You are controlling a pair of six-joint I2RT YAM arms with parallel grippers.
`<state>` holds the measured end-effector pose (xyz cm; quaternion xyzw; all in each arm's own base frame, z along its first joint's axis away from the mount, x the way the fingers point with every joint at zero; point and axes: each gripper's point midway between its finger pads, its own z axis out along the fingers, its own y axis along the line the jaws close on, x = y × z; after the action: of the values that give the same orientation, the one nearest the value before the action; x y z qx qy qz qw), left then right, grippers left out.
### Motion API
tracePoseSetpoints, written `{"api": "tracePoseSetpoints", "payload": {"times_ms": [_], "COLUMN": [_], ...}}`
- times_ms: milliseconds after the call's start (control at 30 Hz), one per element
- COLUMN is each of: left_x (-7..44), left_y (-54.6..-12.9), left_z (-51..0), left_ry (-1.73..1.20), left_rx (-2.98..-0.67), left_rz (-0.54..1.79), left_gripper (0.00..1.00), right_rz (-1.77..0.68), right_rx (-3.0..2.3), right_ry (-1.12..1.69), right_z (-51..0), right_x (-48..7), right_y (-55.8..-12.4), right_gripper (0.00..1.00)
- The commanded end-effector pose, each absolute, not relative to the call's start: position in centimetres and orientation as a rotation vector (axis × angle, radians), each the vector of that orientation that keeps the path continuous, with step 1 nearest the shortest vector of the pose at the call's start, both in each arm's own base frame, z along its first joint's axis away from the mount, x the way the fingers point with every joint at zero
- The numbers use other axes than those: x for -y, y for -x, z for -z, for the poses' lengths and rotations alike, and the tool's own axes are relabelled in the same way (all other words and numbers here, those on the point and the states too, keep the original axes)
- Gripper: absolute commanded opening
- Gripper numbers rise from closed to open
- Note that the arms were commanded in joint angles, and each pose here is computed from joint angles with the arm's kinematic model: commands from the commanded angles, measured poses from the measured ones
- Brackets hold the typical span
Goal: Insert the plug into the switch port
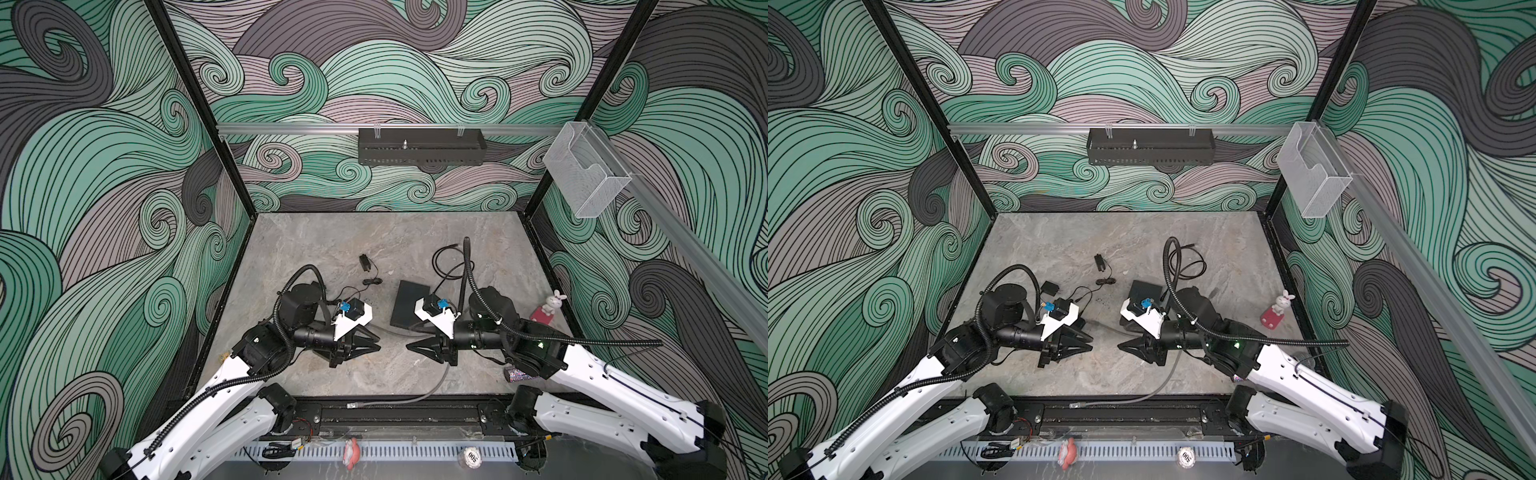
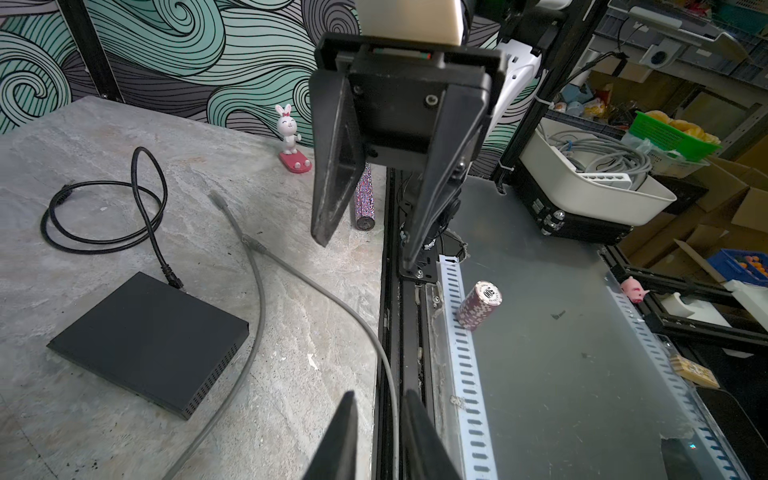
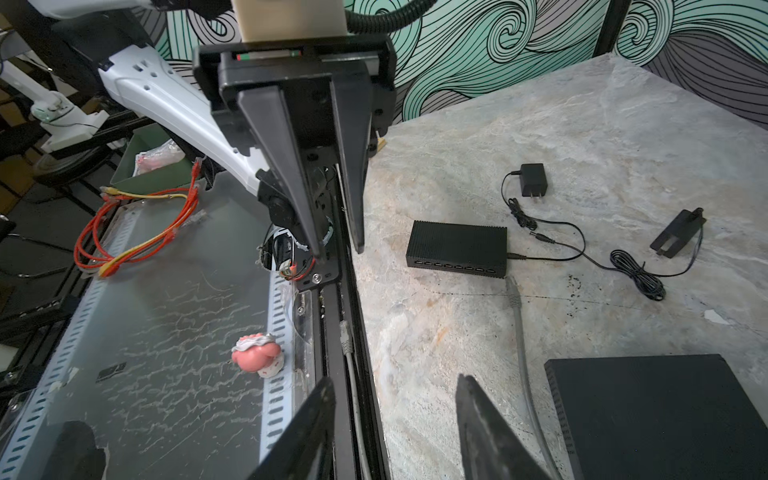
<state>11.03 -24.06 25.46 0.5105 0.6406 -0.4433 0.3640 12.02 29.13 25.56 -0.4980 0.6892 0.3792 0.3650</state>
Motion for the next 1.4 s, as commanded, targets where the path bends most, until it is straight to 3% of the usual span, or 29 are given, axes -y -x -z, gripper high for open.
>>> {"api": "tracePoseSetpoints", "payload": {"times_ms": [0, 100, 200, 433, 733, 1033, 1267, 1367], "left_x": [23.4, 20.7, 17.8, 11.8, 11.0, 11.2, 11.4, 11.4], "left_y": [-12.3, -15.3, -16.6, -16.3, -14.5, -14.4, -14.4, -14.3], "left_z": [-26.2, -26.2, -27.1, -29.8, -30.4, -30.4, -30.4, -30.5], "left_ry": [-1.227, -0.989, -0.782, -0.413, -0.4, -0.413, -0.428, -0.437], "left_rx": [-1.735, -1.911, -1.957, -1.838, -1.758, -1.745, -1.737, -1.733], "left_rz": [1.051, 0.826, 0.69, 0.561, 0.619, 0.627, 0.626, 0.625], "left_gripper": [0.35, 0.43, 0.52, 0.5, 0.5, 0.5, 0.5, 0.5], "right_rz": [-0.9, -0.899, -0.783, -0.606, -0.291, -0.18, -0.231, -0.23], "right_rx": [-1.945, -2.075, -2.085, -2.179, -2.178, -2.17, -2.145, -2.138], "right_ry": [1.32, 1.4, 1.5, 1.7, 1.95, 1.979, 2.031, 2.053], "right_z": [-22.3, -18.7, -15.5, -8.6, -3.0, -1.8, -1.6, -1.6], "right_x": [-29.0, -29.6, -30.3, -31.8, -32.8, -33.1, -32.9, -32.6], "right_y": [-12.7, -11.5, -9.7, -7.4, -5.6, -5.8, -4.9, -4.8], "right_gripper": [0.46, 0.46, 0.53, 0.52, 0.52, 0.41, 0.32, 0.21]}}
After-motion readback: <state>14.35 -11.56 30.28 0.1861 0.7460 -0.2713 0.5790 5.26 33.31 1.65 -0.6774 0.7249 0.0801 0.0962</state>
